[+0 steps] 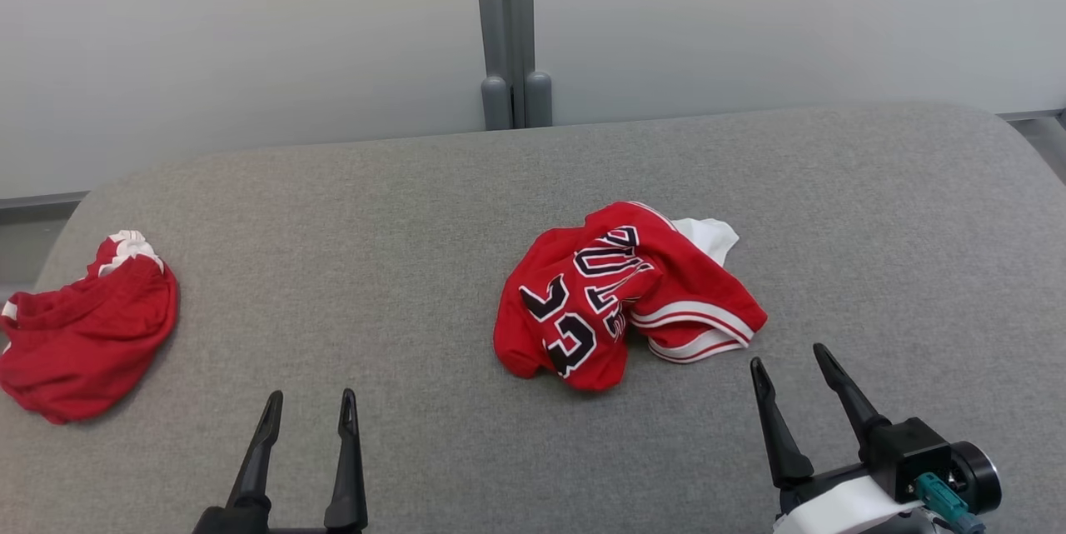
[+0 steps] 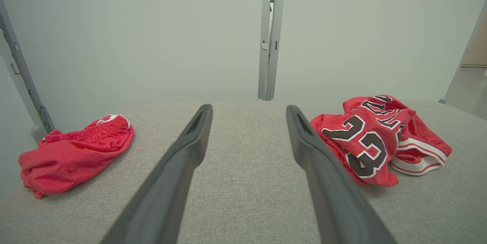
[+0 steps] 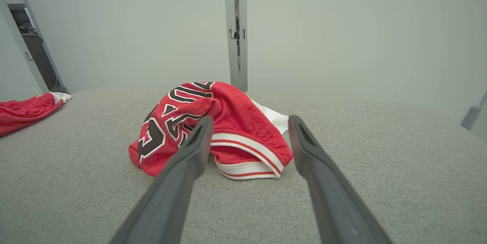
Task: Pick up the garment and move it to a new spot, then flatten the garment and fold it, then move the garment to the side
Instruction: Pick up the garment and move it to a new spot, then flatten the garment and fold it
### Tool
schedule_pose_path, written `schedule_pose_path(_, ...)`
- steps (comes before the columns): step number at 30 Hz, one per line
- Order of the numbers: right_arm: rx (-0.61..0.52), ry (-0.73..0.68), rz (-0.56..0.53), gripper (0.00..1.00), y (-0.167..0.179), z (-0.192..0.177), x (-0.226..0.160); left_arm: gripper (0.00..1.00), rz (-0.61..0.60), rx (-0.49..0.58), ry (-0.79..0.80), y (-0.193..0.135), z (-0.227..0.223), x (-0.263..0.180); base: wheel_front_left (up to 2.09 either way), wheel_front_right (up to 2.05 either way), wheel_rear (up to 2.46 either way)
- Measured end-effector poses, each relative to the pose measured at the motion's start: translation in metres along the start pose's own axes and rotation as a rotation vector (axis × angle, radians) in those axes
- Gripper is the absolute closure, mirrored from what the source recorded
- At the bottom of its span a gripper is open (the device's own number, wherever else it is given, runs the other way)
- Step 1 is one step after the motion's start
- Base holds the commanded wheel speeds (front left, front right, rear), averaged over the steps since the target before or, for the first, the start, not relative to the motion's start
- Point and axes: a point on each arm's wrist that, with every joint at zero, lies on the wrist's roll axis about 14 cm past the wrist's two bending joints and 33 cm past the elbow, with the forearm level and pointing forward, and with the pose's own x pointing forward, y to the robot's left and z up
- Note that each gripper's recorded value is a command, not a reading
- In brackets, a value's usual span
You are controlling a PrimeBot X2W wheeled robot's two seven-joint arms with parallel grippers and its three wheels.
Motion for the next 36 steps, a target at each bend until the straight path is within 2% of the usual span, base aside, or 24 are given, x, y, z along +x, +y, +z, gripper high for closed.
schedule_pose_path(36, 0.011, -0.023, -0.006, 0.0, -0.0009, 0.007, -0.0012, 0.0, -0.018, 0.022, -0.002, -0.0047, 0.0002, 0.0016, 0.0, 0.0, 0.0)
